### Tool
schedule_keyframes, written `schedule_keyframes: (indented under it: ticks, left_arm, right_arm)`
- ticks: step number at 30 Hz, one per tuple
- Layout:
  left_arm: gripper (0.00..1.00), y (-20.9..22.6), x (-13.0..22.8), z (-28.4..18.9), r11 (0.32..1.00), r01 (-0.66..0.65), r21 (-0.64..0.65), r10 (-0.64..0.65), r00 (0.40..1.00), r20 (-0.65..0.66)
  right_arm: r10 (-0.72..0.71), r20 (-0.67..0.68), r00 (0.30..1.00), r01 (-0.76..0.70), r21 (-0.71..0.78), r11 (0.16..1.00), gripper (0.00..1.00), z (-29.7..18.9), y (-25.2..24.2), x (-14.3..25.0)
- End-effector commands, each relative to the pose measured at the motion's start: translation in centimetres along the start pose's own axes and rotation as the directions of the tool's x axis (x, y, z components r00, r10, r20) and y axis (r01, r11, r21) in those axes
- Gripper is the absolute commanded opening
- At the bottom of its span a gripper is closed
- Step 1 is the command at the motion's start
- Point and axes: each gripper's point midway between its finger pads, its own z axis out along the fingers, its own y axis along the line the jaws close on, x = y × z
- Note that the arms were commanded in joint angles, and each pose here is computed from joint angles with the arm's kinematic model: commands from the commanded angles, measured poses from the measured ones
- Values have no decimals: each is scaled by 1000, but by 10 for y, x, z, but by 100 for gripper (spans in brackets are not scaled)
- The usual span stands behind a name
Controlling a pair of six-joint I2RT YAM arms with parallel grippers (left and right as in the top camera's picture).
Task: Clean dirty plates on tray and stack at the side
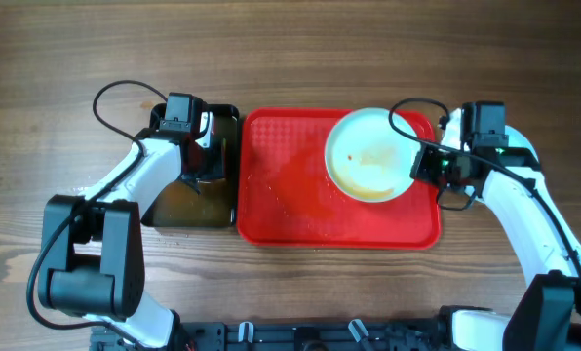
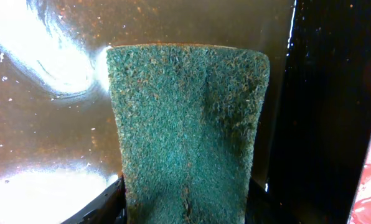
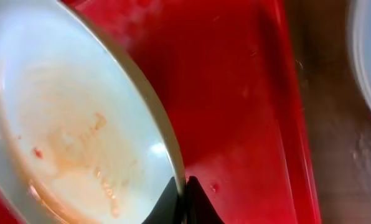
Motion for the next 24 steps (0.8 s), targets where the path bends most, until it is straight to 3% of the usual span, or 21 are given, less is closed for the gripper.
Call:
schedule_keyframes:
  ticks: [1, 2, 3, 4, 5, 6, 8, 10, 11, 12, 14, 16, 24]
  left_arm:
    - [48, 1, 7, 5, 1000, -11, 4, 11, 1000, -24]
    - [49, 1, 7, 5, 1000, -11, 4, 11, 1000, -23]
    - [49, 1, 6, 5, 1000, -11, 4, 11, 1000, -21]
    - [48, 1, 6, 5, 1000, -11, 5, 11, 1000, -21]
    - [48, 1, 6, 5, 1000, -11, 5, 11, 1000, -21]
    - [48, 1, 6, 5, 1000, -11, 5, 11, 1000, -21]
    - [48, 1, 6, 5, 1000, -11, 5, 11, 1000, -20]
    - [48, 1, 6, 5, 1000, -11, 4, 11, 1000, -21]
    - [48, 1, 6, 5, 1000, -11, 5, 11, 1000, -20]
    - [48, 1, 5, 5, 1000, -11, 5, 11, 1000, -19]
    - [48, 1, 6, 5, 1000, -11, 4, 11, 1000, -22]
    - [48, 1, 6, 5, 1000, -11, 5, 11, 1000, -19]
    - [48, 1, 6, 5, 1000, -11, 5, 11, 1000, -21]
  right_arm:
    - [-49, 43, 998, 48, 26, 998, 4, -8, -1, -10]
    - [-47, 47, 998, 43, 95, 995, 4, -8, -13, -10]
    - [66, 76, 995, -80, 209, 975, 4, -11, -34, -9]
    - [57, 54, 997, -66, 172, 983, 4, -10, -27, -6]
    - [-47, 17, 999, 46, 67, 997, 4, -7, -6, -2]
    - [-51, 1, 999, 51, 92, 994, 4, -6, -8, 3]
    - [75, 12, 997, -76, 237, 969, 4, -10, -34, 10]
    - [-134, -55, 989, 135, 16, 991, 4, -5, 4, 16]
    - [-83, -52, 995, 87, 74, 993, 4, -5, -6, 16]
    - [56, -20, 998, -51, 200, 979, 4, -8, -27, 15]
    - [-121, -64, 991, 121, -10, 993, 4, -4, 10, 19]
    - [-32, -60, 998, 35, 40, 999, 4, -4, 4, 19]
    - [25, -9, 1000, -24, 70, 997, 4, -1, 0, 9]
